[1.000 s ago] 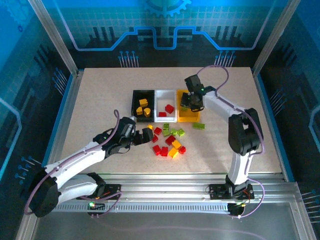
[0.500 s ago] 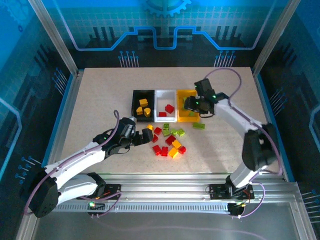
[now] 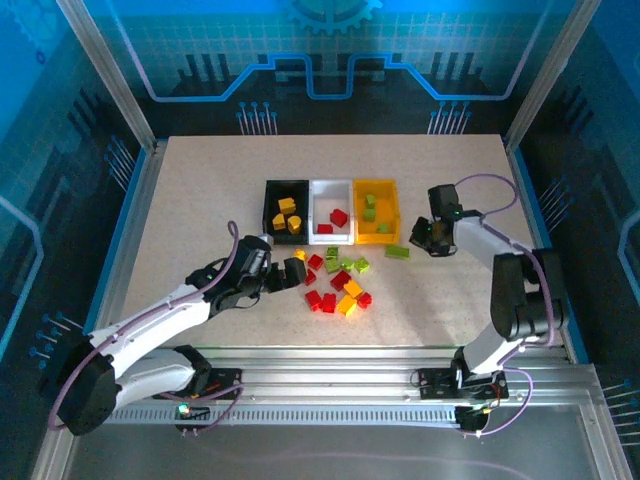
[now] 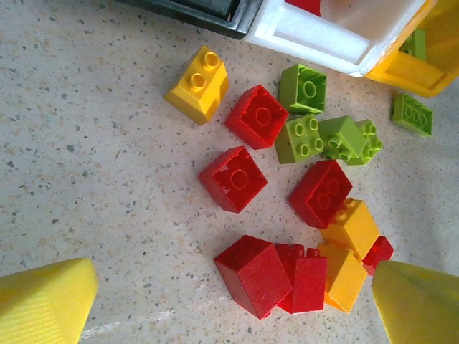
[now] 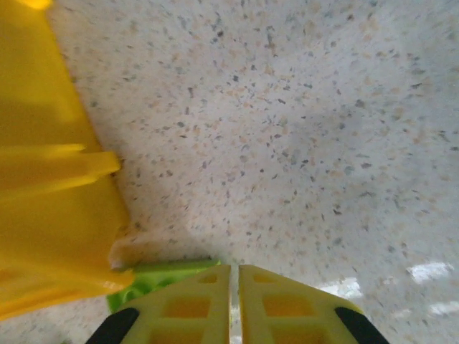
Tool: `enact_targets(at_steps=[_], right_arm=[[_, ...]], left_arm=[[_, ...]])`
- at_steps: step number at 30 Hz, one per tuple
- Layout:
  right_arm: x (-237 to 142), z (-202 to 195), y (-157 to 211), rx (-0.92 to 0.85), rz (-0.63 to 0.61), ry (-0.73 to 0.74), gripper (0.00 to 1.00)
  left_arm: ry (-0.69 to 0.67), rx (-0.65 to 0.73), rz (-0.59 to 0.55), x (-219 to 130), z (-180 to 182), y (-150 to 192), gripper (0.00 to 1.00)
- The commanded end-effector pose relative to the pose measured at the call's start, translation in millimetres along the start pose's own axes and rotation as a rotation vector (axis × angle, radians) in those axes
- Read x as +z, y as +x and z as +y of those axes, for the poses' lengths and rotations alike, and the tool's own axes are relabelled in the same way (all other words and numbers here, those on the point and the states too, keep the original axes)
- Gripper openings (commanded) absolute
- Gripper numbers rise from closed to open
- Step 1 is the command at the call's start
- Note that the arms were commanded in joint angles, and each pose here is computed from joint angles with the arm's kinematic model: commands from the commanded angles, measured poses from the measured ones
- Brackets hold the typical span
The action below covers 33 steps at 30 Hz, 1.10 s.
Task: Sort the legos into containers by color
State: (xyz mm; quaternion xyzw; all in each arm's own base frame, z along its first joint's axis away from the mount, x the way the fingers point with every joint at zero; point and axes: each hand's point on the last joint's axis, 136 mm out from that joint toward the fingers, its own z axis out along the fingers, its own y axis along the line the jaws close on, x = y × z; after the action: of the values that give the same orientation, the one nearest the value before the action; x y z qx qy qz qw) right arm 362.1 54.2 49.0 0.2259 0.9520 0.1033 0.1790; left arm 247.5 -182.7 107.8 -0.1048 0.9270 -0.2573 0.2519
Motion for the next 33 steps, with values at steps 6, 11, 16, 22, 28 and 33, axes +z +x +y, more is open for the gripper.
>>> enact_targets(at_steps=[6, 11, 16, 22, 28, 33], right_arm=[[28.3, 18.4, -26.7, -0.025, 0.004, -0.047, 0.02], [39.7, 24.3, -18.6, -0.035, 0.04, -0.062, 0.0], [37.3, 24.8, 13.3, -0.046, 0.118, -0.047, 0.0], [16.9, 15.0, 65.5, -0.083, 0.173, -0.033, 0.0], [-8.7, 9.0, 117.0, -0.157, 0.221, -0.026, 0.0], [-23.6, 23.4, 106.1, -0.267, 0.136, 0.001, 0.47]], left_arm=[[0.007, -0.017, 0.024, 1.4, 2.8, 9.0, 0.99], [0.001, -0.02, 0.023, 3.6, 4.0, 8.7, 0.99], [-0.003, -0.021, 0.031, 8.6, 6.3, 11.2, 0.99], [0.007, -0.026, 0.04, 15.2, 6.0, 13.8, 0.99], [0.007, -0.029, 0.049, 18.0, 8.6, 17.2, 0.99], [0.015, -0.04, 0.057, 20.5, 9.0, 20.0, 0.99]])
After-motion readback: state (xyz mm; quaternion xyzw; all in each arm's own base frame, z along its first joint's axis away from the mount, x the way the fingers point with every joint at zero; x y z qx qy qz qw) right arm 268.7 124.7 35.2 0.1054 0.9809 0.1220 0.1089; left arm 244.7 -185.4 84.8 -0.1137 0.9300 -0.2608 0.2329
